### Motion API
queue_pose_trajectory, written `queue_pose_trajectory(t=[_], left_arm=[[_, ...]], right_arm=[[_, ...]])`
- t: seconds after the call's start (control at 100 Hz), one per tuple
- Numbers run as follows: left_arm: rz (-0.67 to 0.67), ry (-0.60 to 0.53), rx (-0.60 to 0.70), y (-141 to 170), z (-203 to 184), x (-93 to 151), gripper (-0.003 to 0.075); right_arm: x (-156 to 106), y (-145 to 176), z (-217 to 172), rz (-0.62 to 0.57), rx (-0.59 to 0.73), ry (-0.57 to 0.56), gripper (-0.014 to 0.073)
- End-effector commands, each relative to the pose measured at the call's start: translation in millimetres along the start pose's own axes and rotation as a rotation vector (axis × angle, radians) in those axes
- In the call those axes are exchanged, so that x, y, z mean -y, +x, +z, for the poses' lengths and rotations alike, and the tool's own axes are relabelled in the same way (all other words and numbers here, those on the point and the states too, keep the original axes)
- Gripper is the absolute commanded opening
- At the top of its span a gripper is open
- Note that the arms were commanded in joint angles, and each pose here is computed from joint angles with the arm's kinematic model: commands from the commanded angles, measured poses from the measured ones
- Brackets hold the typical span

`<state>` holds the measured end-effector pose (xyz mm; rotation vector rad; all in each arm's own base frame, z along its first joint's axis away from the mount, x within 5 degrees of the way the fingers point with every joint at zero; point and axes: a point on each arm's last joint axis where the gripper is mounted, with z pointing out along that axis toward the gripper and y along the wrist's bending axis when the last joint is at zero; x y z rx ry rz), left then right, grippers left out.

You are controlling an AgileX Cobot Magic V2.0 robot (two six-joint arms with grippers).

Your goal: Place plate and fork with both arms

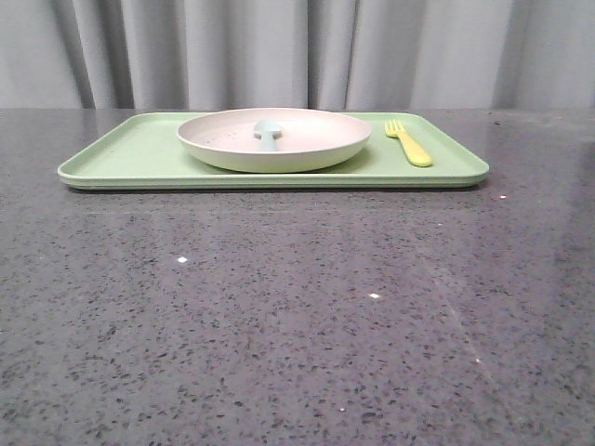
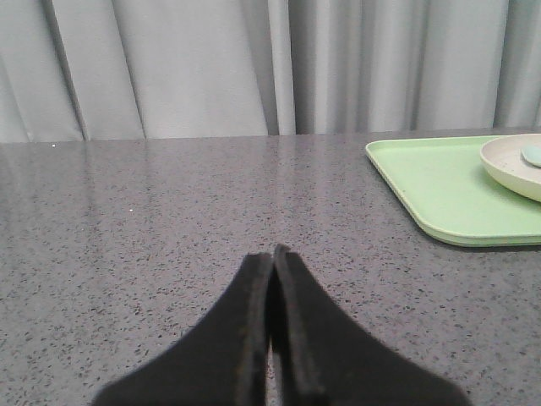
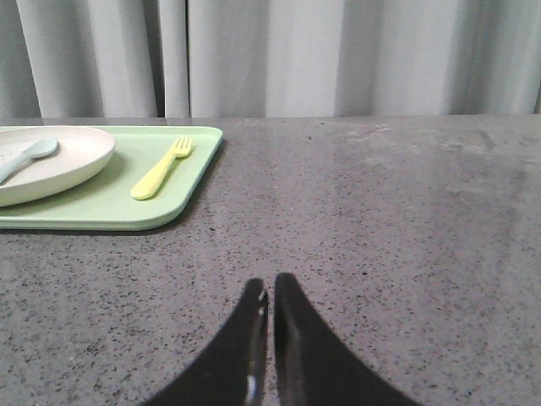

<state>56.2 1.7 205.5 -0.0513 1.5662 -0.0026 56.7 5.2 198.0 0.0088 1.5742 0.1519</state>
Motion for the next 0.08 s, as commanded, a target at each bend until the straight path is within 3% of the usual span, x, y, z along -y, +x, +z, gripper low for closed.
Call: queue_pose_trajectory(t=[0.0, 0.07], left_arm=[[-0.007, 0.001, 0.107, -5.5, -2.6, 0.0, -0.002], [-0.007, 0.001, 0.107, -5.5, -2.6, 0.0, -0.002]], right_arm=[[-0.6, -10.9, -2.8, -0.005, 0.116, -0.003, 0.0035], [-0.6, -10.9, -2.8, -0.005, 0.116, -0.003, 0.0035]])
